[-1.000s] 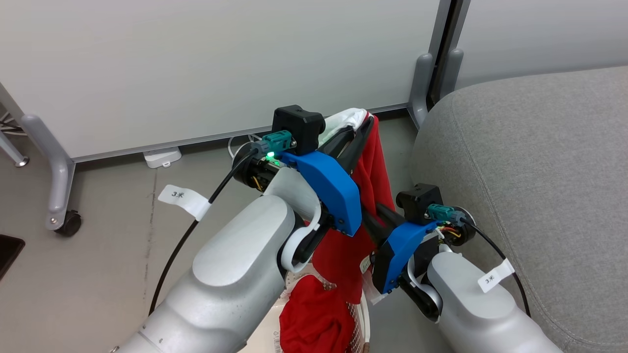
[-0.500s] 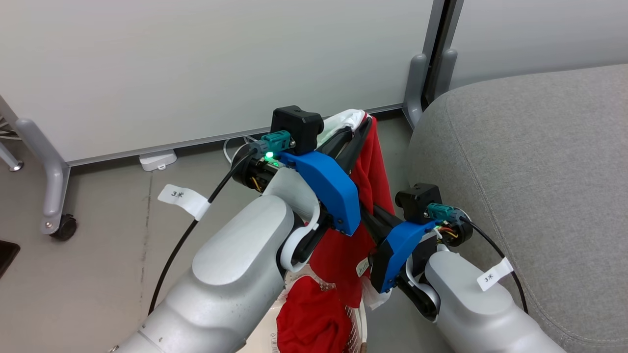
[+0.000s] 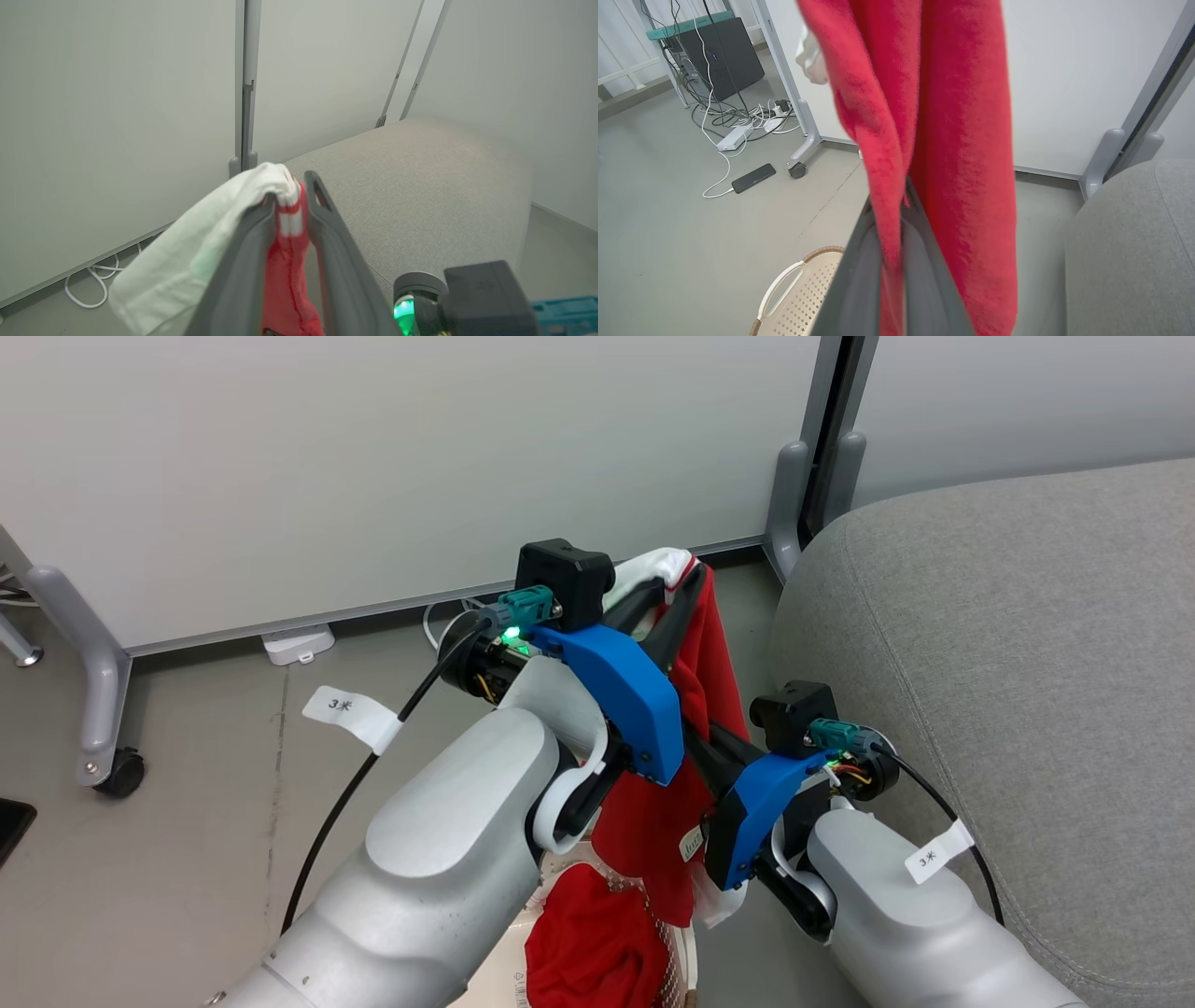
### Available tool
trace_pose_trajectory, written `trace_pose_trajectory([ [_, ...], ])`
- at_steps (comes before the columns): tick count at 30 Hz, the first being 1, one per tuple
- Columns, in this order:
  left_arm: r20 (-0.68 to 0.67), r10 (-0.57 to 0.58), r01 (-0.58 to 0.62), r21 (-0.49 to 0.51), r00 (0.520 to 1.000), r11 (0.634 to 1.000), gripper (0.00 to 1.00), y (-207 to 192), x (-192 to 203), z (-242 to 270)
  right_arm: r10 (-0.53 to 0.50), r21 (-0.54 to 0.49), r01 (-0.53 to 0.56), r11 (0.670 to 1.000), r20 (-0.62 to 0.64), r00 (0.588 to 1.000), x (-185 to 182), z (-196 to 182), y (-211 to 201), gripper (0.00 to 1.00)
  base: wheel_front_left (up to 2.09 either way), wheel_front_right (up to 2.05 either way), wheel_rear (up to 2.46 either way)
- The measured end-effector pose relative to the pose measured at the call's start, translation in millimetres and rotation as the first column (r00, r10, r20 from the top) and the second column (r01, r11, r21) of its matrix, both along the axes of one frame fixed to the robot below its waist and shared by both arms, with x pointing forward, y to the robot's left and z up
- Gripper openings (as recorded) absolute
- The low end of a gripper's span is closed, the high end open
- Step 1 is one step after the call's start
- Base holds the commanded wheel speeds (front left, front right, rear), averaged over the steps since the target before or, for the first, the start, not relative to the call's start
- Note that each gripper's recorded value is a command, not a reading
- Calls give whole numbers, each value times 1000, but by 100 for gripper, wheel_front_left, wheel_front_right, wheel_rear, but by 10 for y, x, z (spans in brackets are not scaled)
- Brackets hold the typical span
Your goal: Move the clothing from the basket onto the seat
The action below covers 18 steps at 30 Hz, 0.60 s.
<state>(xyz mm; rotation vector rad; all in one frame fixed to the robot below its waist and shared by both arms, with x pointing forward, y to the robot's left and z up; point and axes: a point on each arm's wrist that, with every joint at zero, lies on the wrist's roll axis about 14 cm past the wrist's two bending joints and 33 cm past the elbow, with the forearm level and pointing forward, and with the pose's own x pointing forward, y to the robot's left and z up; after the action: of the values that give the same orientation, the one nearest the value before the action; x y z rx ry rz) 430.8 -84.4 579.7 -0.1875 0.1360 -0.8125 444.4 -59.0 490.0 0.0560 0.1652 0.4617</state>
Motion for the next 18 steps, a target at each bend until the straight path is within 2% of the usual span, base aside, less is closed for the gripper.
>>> trace_pose_trajectory([
  [13,3,2,-2,-1,1000,1000,100,1,9,-2,2,-8,-2,1000,-8,1000,-9,-31,-5,0,0,0,0],
  [18,15,45,-44,-43,999,998,100,105,53,-18,-4,-1,4,1000,-8,1000,-2,-19,-21,0,0,0,0],
])
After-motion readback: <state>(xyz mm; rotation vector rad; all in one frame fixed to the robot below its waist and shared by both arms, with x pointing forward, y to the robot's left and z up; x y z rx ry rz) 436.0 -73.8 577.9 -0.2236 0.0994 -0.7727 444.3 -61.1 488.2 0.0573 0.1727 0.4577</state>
